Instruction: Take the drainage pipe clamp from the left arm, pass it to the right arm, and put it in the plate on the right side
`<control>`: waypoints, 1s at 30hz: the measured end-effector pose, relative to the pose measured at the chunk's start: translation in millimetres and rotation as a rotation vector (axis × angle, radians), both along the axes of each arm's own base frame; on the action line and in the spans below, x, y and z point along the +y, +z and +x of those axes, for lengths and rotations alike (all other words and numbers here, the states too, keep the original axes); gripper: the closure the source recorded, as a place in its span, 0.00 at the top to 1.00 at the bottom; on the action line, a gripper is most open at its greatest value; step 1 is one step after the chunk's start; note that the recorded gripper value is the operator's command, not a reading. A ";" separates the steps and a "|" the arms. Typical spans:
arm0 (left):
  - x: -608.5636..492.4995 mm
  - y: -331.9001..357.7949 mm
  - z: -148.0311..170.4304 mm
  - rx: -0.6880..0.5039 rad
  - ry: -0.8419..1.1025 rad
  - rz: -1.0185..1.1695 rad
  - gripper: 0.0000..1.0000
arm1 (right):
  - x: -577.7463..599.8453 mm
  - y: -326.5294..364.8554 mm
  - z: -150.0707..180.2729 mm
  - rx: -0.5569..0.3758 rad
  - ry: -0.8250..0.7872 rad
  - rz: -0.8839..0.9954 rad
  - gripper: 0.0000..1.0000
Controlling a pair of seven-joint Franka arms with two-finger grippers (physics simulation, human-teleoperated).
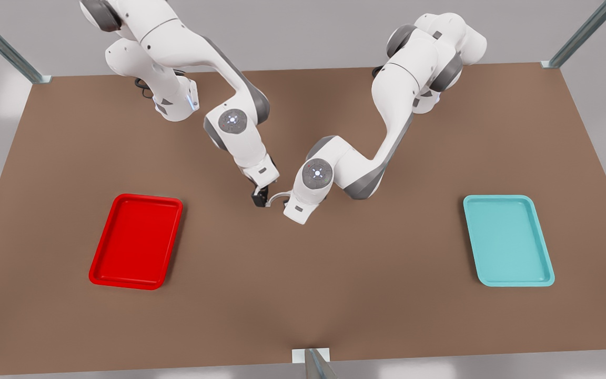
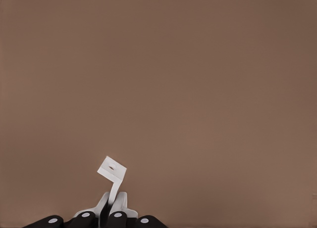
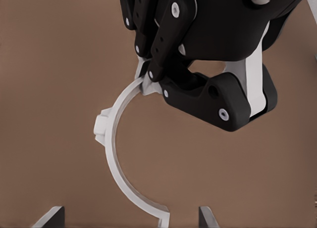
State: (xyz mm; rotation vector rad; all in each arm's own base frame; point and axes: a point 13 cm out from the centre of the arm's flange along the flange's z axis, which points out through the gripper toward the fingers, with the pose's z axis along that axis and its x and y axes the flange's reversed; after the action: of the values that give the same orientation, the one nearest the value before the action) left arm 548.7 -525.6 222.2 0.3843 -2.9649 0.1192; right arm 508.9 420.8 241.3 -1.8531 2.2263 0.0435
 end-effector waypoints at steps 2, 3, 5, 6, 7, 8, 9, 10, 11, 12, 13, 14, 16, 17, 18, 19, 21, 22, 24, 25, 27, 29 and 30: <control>-0.4 0.1 -0.3 0.001 0.009 0.000 0.21 | 6.0 -5.6 1.6 -0.002 0.028 -0.006 1.00; -0.5 0.1 -0.3 0.002 0.014 0.001 0.21 | 8.7 -9.3 1.9 -0.002 0.042 -0.010 1.00; -0.8 0.4 -0.3 0.003 0.022 0.001 0.21 | 13.4 -14.8 2.7 -0.003 0.067 -0.015 1.00; -0.8 0.6 -0.2 0.003 0.025 0.001 0.21 | 15.9 -16.3 2.8 -0.004 0.078 -0.017 1.00; -0.7 0.7 -0.1 0.003 0.029 0.001 0.21 | 17.1 -17.2 3.0 -0.005 0.088 -0.019 1.00; -0.7 0.9 -0.1 0.003 0.032 0.002 0.21 | 17.5 -19.1 3.0 -0.005 0.097 -0.021 1.00; -0.7 1.4 0.0 0.003 0.036 0.002 0.21 | 17.6 -21.5 3.0 -0.004 0.105 -0.024 1.00; -0.7 1.7 -0.1 0.004 0.039 0.002 0.21 | 17.6 -23.3 2.9 -0.004 0.112 -0.027 1.00; -0.9 1.8 -0.2 0.004 0.042 0.002 0.21 | 17.6 -24.5 2.8 -0.004 0.119 -0.029 1.00; -0.8 1.9 -0.2 0.005 0.044 0.003 0.21 | 17.6 -25.3 2.8 -0.004 0.126 -0.031 1.00; -1.1 1.9 -0.2 0.005 0.047 0.002 0.21 | 17.8 -27.0 2.5 -0.003 0.132 -0.033 1.00; -1.2 1.6 -0.2 0.005 0.049 0.003 0.21 | 18.1 -29.5 2.8 -0.002 0.138 -0.035 1.00; -1.3 1.6 0.2 0.005 0.054 0.002 0.21 | 19.9 -34.2 3.9 -0.001 0.150 -0.039 1.00; -1.4 1.6 0.2 0.005 0.056 0.002 0.21 | 21.7 -36.1 3.4 0.000 0.157 -0.041 1.00; -1.5 1.6 0.3 0.005 0.058 0.002 0.21 | 23.5 -38.4 3.5 0.001 0.164 -0.042 1.00; -1.4 1.7 0.6 0.004 0.061 0.002 0.21 | 24.9 -40.9 3.7 0.002 0.170 -0.044 1.00; -1.6 1.8 0.7 0.004 0.064 0.002 0.21 | 26.1 -44.4 4.3 0.003 0.178 -0.047 1.00; -1.5 2.1 1.0 0.003 0.066 0.002 0.21 | 25.9 -45.7 4.6 0.004 0.182 -0.049 1.00; -1.6 2.7 1.1 0.003 0.069 0.002 0.21 | 25.2 -47.3 5.0 0.004 0.188 -0.051 1.00; -1.5 2.8 1.2 0.003 0.070 0.002 0.21 | 25.2 -47.6 5.0 0.004 0.191 -0.051 1.00; -1.4 2.9 1.3 0.003 0.073 0.002 0.21 | 24.5 -48.3 5.2 0.004 0.196 -0.053 1.00; -1.4 2.9 1.4 0.003 0.075 0.002 0.21 | 24.3 -50.1 5.1 0.005 0.201 -0.055 0.67; -1.5 2.9 1.4 0.003 0.076 0.002 0.21 | 24.2 -50.6 5.0 0.006 0.204 -0.056 0.45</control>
State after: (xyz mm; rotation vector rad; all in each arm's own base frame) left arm 550.2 -527.0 225.1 0.4974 -2.9484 0.1238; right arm 513.9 445.0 190.6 -2.1056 2.0534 0.0232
